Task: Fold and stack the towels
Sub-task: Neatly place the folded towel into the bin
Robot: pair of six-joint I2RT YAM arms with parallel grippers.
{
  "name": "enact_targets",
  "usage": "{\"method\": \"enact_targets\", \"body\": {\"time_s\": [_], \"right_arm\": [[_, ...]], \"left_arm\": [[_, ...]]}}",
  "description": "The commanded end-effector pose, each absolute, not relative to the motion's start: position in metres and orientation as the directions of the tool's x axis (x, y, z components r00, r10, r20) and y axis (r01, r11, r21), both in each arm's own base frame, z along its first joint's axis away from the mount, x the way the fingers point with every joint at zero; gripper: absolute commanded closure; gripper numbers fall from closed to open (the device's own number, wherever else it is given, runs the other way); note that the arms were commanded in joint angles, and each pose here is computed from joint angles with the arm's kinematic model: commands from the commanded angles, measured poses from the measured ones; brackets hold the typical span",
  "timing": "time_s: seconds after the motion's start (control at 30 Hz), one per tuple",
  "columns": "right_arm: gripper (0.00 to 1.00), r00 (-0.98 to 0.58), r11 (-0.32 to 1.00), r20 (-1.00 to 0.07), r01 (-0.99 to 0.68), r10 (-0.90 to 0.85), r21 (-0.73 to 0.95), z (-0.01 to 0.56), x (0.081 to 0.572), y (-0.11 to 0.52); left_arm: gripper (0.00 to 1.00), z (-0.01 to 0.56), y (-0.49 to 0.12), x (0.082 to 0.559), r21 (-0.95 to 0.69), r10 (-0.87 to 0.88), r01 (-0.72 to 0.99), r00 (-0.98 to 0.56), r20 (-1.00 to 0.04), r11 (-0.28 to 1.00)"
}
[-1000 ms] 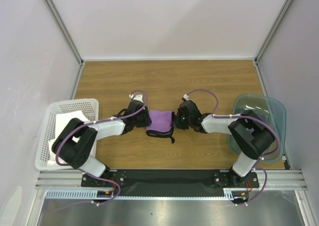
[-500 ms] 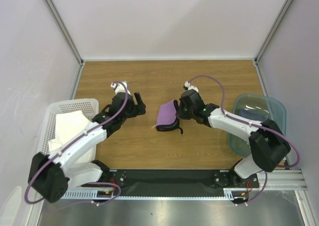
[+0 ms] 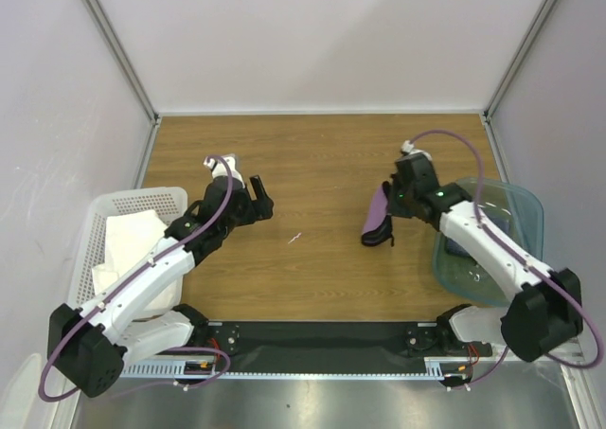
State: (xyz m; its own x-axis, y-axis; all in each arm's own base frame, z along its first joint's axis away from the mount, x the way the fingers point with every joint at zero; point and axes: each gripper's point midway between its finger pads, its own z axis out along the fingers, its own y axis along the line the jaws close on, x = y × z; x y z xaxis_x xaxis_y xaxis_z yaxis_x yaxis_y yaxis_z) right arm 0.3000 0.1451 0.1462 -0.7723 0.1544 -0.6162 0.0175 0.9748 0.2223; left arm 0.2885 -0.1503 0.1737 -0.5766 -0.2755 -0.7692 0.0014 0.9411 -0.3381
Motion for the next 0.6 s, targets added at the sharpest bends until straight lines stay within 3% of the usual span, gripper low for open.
{"method": "enact_targets", "body": {"time_s": [0.0,0.27,0.57], "right_arm": [[1.00,-0.761,0.986,-0.637,0.018,0.122,0.167,0.172,0.293,0.103],[1.00,-0.817,0.994,-0.576,0.037,-0.028,-0.101,0.180,0.272,0.037],[1.00,-0.759,0.979,-0.651,0.150,0.025,-0.138,0.224,0.258,-0.013]], "left_arm": [[0.16,0.191,-0.166,0.295,-0.384,-0.278,0.069,-0.573,-0.771,0.921],[0.16,0.181,-0.187,0.302,-0.421,-0.270,0.115,-0.611,-0.744,0.900],[0.14,0.178,-0.185,0.300,-0.413,-0.264,0.122,-0.603,-0.753,0.902]]}}
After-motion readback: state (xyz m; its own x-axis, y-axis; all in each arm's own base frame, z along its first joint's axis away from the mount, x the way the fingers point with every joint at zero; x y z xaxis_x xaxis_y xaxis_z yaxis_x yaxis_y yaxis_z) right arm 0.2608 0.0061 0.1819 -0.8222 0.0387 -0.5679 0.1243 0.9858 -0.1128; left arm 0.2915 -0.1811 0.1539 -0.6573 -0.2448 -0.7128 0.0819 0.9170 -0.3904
